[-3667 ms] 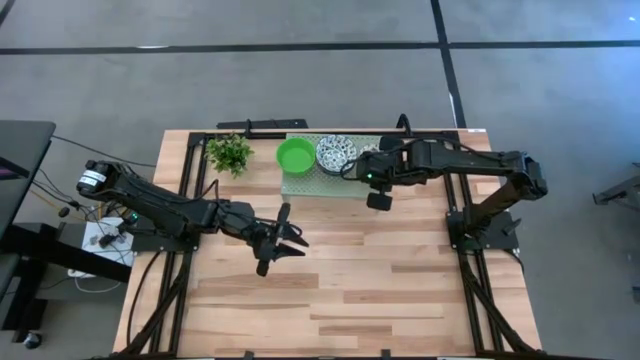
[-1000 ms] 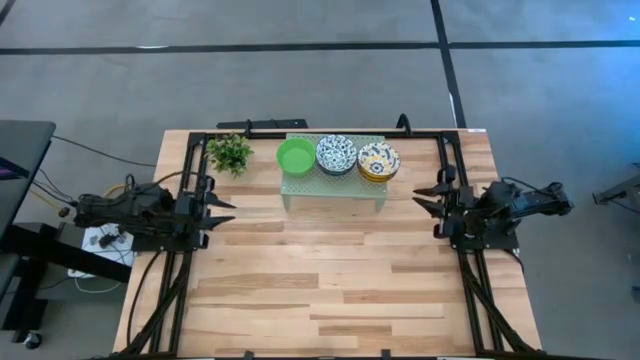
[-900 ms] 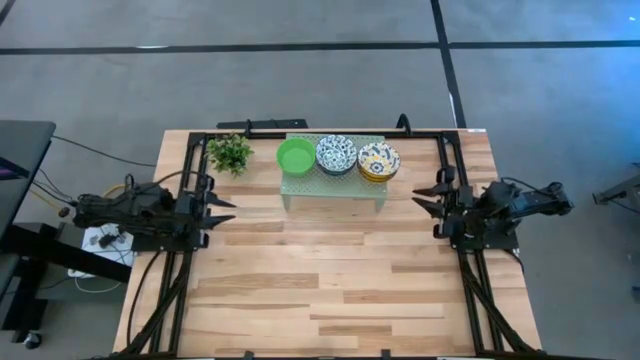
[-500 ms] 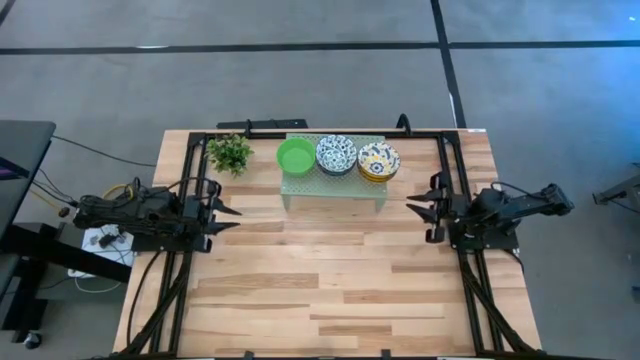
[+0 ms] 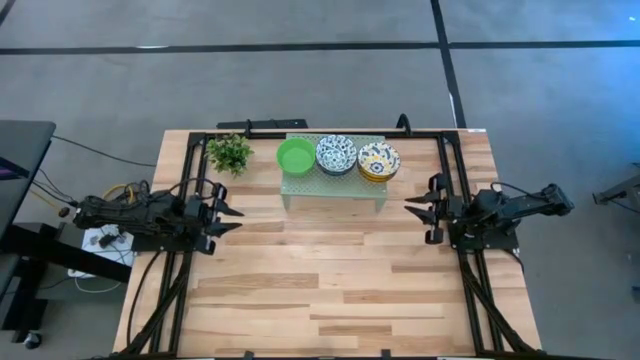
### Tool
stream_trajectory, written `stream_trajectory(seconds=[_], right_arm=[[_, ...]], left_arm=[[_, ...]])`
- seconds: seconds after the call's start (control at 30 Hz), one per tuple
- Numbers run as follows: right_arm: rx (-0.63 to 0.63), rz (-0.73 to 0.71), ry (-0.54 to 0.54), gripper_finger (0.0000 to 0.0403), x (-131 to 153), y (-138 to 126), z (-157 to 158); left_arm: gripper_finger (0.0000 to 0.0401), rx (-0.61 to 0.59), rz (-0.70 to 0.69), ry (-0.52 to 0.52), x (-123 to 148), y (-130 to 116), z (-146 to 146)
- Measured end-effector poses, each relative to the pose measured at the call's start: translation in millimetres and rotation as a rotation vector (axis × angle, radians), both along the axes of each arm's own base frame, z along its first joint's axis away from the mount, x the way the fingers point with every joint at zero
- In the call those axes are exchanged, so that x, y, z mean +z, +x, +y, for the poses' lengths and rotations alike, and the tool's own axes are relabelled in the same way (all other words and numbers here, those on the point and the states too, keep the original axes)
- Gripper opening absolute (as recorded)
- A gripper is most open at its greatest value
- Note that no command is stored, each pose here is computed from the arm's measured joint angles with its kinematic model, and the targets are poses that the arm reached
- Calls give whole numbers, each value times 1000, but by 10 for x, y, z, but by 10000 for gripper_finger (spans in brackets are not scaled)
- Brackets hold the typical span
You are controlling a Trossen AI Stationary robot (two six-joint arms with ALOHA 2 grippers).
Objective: Pick & Place Mini bowls
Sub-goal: Return to Home Position
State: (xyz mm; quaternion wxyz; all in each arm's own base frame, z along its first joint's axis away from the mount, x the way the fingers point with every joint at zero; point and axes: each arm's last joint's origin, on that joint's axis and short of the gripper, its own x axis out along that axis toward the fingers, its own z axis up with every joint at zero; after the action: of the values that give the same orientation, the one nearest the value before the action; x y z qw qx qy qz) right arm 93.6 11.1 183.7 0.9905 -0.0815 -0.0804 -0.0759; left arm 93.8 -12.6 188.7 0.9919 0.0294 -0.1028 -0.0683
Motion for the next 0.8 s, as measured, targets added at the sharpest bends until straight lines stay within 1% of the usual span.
stream_trajectory(seconds=[0.1, 0.23, 0.37, 0.7, 0.8], right_arm=[[44, 0, -7, 79, -1, 2, 13], [90, -1, -17, 79, -1, 3, 26], [102, -2, 14, 79, -3, 3, 28], [102, 6, 8, 79, -20, 7, 29], [100, 30, -4, 79, -43, 10, 30]], left_arm=[[117, -5, 5, -26, -26, 7, -1], [117, -6, -14, -28, -8, 3, 0], [117, -5, -9, -28, -31, 10, -1], [117, -5, -18, -29, -22, 7, -1], [117, -5, -18, -28, -23, 8, -1]])
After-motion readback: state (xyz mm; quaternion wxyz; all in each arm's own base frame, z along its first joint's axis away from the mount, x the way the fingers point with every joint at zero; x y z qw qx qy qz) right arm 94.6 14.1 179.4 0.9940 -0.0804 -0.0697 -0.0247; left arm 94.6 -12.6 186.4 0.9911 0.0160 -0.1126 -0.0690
